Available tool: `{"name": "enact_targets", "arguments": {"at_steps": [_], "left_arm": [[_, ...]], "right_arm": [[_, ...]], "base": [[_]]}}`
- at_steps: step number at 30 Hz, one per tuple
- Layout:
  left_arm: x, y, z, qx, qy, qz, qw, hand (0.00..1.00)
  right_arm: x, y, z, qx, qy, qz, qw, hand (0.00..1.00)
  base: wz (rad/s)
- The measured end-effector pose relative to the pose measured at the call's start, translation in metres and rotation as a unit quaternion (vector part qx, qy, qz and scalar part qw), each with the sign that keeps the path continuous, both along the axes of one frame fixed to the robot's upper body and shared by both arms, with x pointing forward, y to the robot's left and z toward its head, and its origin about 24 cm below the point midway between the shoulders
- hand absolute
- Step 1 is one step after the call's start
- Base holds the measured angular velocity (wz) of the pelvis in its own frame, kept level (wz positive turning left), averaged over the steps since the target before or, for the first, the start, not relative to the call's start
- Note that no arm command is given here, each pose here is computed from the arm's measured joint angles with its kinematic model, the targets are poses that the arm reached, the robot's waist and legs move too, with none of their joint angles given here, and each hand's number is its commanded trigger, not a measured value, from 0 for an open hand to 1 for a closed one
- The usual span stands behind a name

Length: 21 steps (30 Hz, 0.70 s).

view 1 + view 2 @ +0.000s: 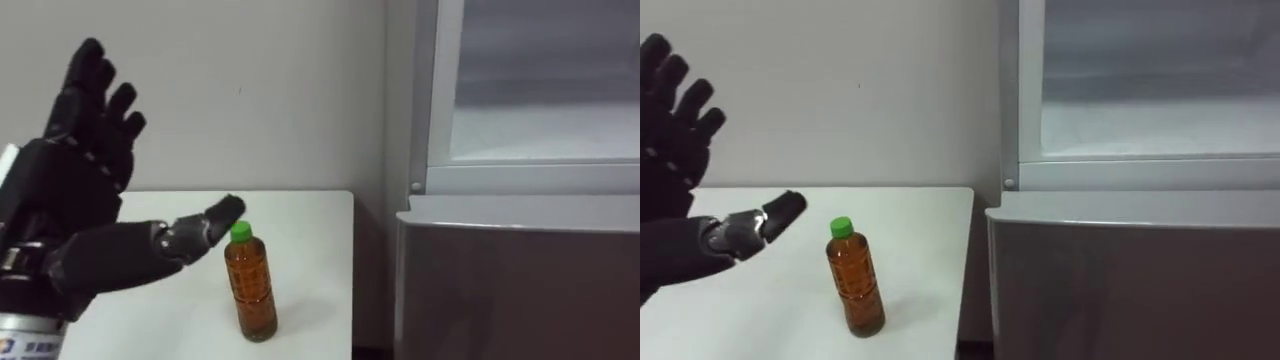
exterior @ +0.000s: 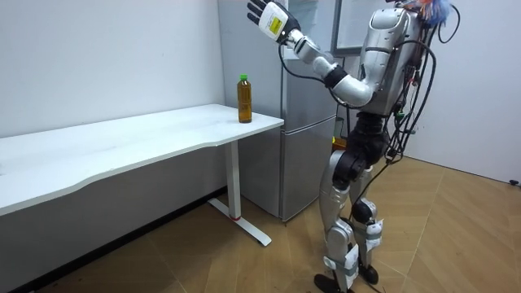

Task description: Put the bottle in the upper fridge

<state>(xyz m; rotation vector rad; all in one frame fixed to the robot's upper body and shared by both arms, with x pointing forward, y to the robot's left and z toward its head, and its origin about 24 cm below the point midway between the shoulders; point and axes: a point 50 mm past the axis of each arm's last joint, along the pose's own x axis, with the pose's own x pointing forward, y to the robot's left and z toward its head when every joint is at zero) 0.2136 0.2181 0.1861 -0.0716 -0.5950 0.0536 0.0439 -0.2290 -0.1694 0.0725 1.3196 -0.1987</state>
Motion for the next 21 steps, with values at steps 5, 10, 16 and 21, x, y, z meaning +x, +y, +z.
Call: {"name": "enact_targets", "arguments": {"at_steps": [5,10,16,21], "left_arm": [[-0.014,0.015,-0.018,-0.025,0.031,0.057,0.998,0.0],[-0.021,0.033,-0.032,-0.05,0.063,0.122,0.989,0.0],[-0.026,0.054,-0.069,-0.079,0.145,0.183,0.969,0.0],[-0.035,0.064,-0.101,-0.094,0.214,0.216,0.948,0.0]], "right_arm": [[-0.005,-0.001,0.0,-0.001,-0.003,-0.013,1.0,0.0],[-0.014,-0.002,0.001,-0.003,-0.004,-0.026,1.0,0.0],[-0.015,-0.006,0.003,-0.009,-0.015,-0.042,0.999,0.0],[-0.015,-0.008,0.004,-0.01,-0.016,-0.036,0.999,0.0]], "base": [[0.04],[0.05],[0.0],[-0.01]]}}
